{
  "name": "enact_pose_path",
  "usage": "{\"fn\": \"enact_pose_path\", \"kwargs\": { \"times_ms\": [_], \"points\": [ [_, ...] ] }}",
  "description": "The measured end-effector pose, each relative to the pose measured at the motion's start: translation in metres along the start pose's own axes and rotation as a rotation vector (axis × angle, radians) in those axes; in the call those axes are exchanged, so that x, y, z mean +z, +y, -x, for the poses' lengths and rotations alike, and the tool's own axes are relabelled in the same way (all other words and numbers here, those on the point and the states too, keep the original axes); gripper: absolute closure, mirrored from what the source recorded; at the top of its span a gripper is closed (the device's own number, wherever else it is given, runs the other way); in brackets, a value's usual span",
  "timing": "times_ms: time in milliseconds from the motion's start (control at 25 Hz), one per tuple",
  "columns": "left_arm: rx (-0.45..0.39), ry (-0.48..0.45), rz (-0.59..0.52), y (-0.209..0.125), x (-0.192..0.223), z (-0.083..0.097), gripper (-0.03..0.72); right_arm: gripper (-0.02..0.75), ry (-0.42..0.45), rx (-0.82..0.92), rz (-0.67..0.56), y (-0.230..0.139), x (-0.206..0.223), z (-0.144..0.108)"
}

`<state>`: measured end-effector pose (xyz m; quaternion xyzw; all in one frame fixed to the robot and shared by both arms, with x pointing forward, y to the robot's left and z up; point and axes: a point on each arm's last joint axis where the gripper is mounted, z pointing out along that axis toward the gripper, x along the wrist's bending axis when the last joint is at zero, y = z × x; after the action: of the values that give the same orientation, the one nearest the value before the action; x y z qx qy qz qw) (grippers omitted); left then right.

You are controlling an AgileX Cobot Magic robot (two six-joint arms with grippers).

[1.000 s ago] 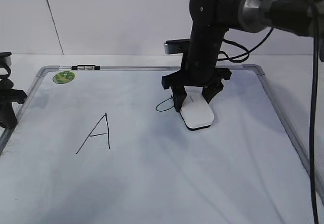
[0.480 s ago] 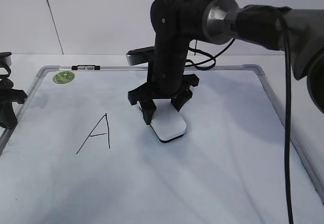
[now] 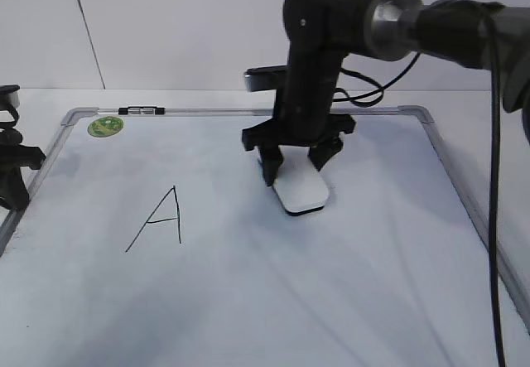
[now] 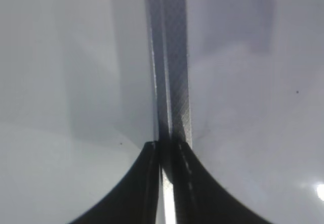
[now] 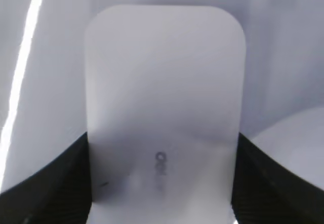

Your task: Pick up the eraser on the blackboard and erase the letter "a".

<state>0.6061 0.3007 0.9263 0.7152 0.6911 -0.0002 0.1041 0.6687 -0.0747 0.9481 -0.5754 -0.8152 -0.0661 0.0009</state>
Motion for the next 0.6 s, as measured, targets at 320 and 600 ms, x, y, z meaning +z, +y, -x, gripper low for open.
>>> {"fn": "enact_pose_path", "kwargs": {
  "times_ms": [320, 600],
  "points": [
    [-0.001, -0.001, 0.000, 0.000, 0.000, 0.000, 0.636, 0.170, -0.040, 0.090, 0.014, 0.005, -0.004, 0.050],
    [-0.001, -0.001, 0.000, 0.000, 0.000, 0.000, 0.636, 0.170, -0.065, -0.025, 0.013, 0.002, -0.001, 0.014]
  ]
}}
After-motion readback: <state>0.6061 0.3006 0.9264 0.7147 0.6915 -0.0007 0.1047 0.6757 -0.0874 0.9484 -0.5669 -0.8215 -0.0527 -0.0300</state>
